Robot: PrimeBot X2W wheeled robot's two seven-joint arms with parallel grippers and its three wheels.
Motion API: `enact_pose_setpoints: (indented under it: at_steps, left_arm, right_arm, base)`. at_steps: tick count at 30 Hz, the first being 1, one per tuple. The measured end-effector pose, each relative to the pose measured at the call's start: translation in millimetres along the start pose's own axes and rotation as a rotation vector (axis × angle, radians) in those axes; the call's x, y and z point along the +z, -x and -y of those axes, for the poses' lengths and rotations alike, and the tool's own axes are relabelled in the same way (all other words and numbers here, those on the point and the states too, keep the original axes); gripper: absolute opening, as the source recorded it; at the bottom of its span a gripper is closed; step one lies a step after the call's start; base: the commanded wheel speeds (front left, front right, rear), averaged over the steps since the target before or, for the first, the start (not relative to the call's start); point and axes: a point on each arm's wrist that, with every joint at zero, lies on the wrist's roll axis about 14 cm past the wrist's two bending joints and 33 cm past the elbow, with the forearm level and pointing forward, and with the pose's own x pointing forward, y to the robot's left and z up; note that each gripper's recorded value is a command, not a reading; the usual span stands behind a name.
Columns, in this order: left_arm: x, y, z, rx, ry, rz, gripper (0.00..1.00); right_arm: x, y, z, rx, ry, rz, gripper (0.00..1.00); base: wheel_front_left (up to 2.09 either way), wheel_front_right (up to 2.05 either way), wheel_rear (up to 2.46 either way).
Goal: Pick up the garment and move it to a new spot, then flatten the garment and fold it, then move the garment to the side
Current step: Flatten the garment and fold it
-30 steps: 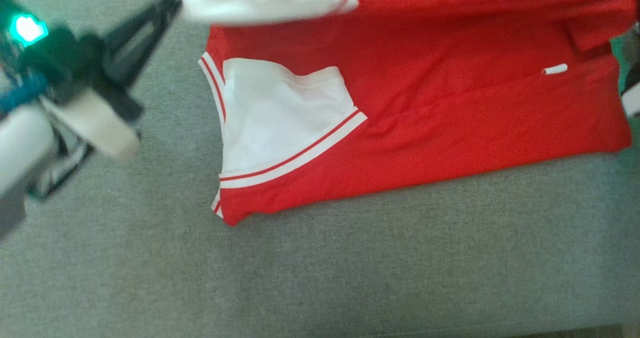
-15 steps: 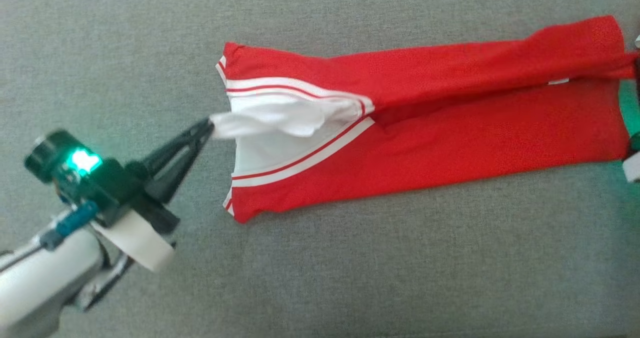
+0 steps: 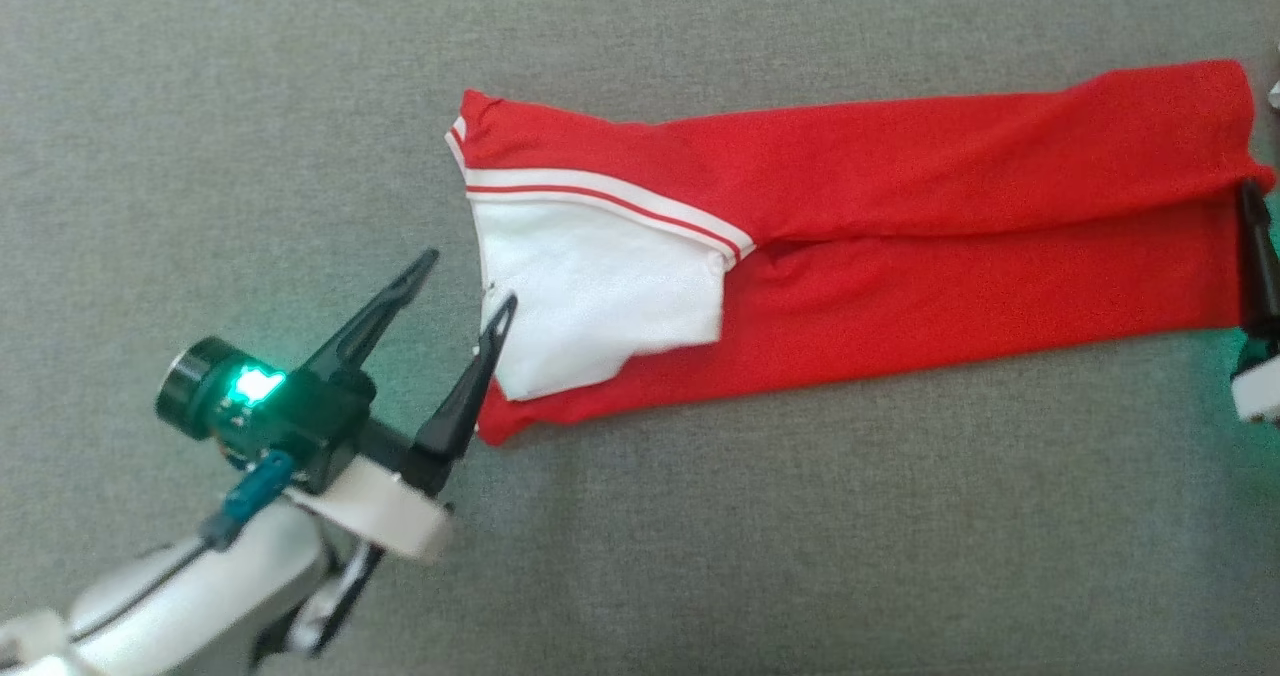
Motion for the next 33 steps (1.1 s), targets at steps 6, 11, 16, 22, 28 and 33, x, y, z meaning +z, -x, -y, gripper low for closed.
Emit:
enact_pose_setpoints:
  at_steps: [6, 11, 16, 22, 28, 33]
  left_arm:
    - [34.5, -9.2, -10.8, 0.257, 0.116, 0.164, 1.00]
    - [44.9, 5.0, -9.5, 0.398, 0.144, 0.261, 1.00]
    - [36.9, 15.8, -0.2, 0.420, 0.153, 0.272, 1.00]
    - [53.2, 22.5, -10.9, 0.469, 0.125, 0.345, 1.00]
    - [50.2, 29.6, -14.1, 0.496, 0.124, 0.352, 1.00]
    - [53.8, 33.1, -17.2, 0.508, 0.114, 0.372, 1.00]
  right_arm:
    - [-0.8, 16.1, -7.0, -0.036, -0.116, 0.055, 1.00]
    - [12.6, 16.3, -8.1, -0.054, -0.128, 0.111, 1.00]
    - [4.7, 6.2, -5.5, -0.081, -0.117, 0.051, 1.00]
    - [-29.0, -2.6, -9.7, -0.100, -0.126, -0.094, 1.00]
    - [-31.1, -9.9, -22.9, -0.071, -0.162, -0.118, 0.00]
    - [-12.9, -3.2, -14.7, -0.079, -0.141, -0.050, 0.00]
  base:
    - [0.00, 0.00, 0.00]
    - [0.00, 0.00, 0.00]
    - [0.00, 0.00, 0.00]
    - [0.00, 0.00, 0.00]
    - [0.00, 0.00, 0.00]
    - [0.00, 0.00, 0.00]
